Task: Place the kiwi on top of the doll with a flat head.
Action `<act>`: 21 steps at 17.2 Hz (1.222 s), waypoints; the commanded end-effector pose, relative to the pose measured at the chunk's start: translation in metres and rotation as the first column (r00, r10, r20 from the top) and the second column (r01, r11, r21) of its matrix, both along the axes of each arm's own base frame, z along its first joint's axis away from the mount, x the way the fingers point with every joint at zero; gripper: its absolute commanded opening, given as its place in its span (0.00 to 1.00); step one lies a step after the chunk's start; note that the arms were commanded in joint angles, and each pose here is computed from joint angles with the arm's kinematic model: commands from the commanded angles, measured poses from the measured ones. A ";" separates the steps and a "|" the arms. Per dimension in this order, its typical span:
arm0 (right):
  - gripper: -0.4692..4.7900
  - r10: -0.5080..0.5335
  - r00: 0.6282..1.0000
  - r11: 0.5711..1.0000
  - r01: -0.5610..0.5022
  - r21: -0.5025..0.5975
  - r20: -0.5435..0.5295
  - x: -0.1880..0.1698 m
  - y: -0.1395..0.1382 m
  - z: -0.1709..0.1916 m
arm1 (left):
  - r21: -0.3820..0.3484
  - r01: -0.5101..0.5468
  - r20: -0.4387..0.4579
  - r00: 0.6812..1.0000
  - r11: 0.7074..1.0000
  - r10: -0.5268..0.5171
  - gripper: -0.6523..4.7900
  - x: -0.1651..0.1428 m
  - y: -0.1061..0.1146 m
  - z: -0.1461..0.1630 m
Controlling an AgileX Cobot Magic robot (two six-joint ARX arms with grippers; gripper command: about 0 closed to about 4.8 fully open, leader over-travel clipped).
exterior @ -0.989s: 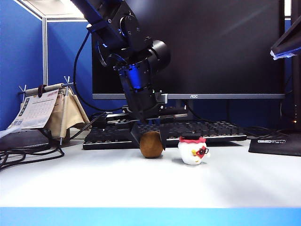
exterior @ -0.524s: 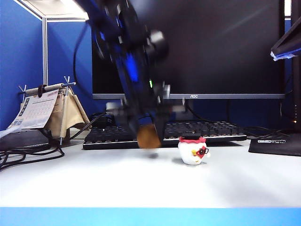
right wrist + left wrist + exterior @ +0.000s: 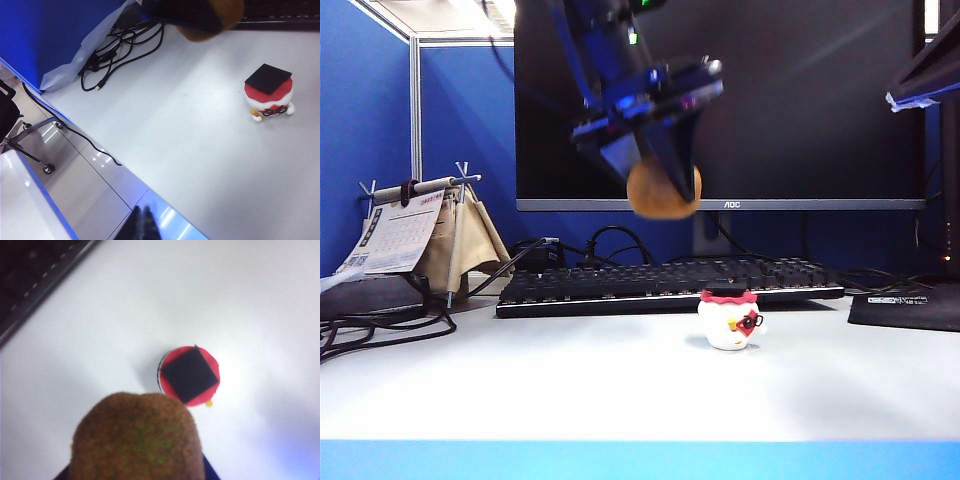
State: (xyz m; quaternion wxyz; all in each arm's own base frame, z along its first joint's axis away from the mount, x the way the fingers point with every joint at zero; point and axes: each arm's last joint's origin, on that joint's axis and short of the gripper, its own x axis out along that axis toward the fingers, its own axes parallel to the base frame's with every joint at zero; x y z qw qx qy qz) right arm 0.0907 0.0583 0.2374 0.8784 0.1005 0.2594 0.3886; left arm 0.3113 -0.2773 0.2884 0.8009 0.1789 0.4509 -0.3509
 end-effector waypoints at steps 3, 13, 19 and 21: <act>0.09 0.004 1.000 1.000 -0.005 0.010 0.031 0.000 0.000 0.004 | -0.076 0.088 -0.011 0.996 0.993 -0.089 0.11 -0.001 -0.015 0.015; 0.09 0.008 0.999 1.000 -0.009 0.016 0.039 0.001 0.001 0.005 | 0.017 0.159 -0.085 0.984 0.987 -0.157 0.11 0.009 -0.045 -0.036; 0.09 0.007 0.999 1.000 -0.008 0.014 0.035 0.001 0.001 0.004 | -0.012 0.161 -0.042 0.986 0.987 -0.162 0.11 0.013 -0.049 -0.036; 0.09 0.008 0.999 1.000 -0.008 0.013 0.034 0.001 0.001 0.004 | -0.015 0.161 -0.035 0.986 0.987 -0.161 0.11 0.014 -0.050 -0.038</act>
